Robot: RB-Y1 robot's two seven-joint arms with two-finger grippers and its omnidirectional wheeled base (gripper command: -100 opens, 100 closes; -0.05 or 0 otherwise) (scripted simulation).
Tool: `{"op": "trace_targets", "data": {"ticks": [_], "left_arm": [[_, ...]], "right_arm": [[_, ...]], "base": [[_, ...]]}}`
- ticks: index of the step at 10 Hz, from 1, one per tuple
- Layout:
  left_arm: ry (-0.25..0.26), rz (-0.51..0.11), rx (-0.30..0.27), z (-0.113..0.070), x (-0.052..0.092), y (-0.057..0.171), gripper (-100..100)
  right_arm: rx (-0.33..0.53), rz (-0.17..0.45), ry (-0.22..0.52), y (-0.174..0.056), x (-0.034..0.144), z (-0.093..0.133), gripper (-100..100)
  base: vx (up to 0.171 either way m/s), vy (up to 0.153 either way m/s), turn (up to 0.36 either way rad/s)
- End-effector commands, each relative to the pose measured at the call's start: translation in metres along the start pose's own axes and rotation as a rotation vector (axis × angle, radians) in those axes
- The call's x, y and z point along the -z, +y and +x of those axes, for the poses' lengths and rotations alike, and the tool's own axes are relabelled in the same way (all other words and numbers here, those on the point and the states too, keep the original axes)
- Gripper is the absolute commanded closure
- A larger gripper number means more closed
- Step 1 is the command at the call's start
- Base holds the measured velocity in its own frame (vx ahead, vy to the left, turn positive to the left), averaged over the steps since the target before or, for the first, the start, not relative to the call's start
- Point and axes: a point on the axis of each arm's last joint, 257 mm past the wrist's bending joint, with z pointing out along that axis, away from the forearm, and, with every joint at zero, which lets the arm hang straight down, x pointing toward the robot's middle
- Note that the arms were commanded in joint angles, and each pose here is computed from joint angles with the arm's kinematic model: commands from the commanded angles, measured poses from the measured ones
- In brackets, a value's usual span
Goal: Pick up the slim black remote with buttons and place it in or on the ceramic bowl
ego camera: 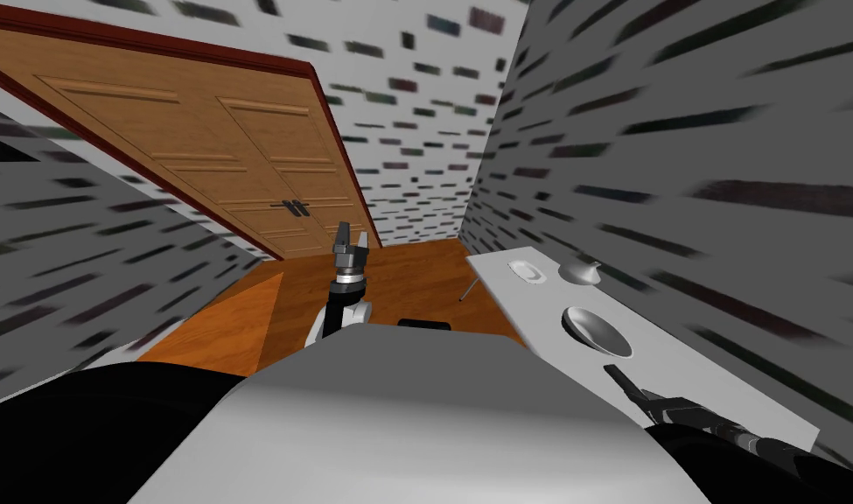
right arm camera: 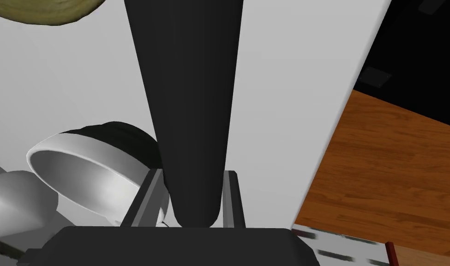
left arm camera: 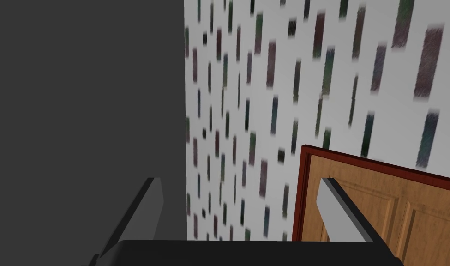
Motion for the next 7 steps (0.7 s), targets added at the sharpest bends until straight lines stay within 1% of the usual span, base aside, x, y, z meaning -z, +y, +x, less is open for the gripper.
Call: {"op": "trace_targets", "data": {"ticks": [1,2,3,4,7], "left_arm": [[0.0,0.0,0.0,0.0,0.0,0.0,0],[0.0,0.0,0.0,0.0,0.0,0.0,0],[0.0,0.0,0.0,0.0,0.0,0.0,0],[0.0,0.0,0.0,0.0,0.0,0.0,0],[0.0,0.0,0.0,0.0,0.0,0.0,0]], "right_arm": [[-0.001,0.004,-0.007,-0.007,0.004,-0.004,100],[-0.003,-0.002,-0.004,-0.006,0.009,0.002,100],[-0.003,-0.002,-0.004,-0.006,0.009,0.002,100],[-0.007,-0.017,0.004,-0.001,0.016,0.014,100],[-0.014,-0.056,0.024,0.015,0.029,0.041,100]], "base": [[-0.093,-0.031,-0.022],[-0.082,-0.063,0.024],[-0.052,-0.058,0.011],[-0.028,-0.072,0.054],[-0.018,-0.127,0.059]]}}
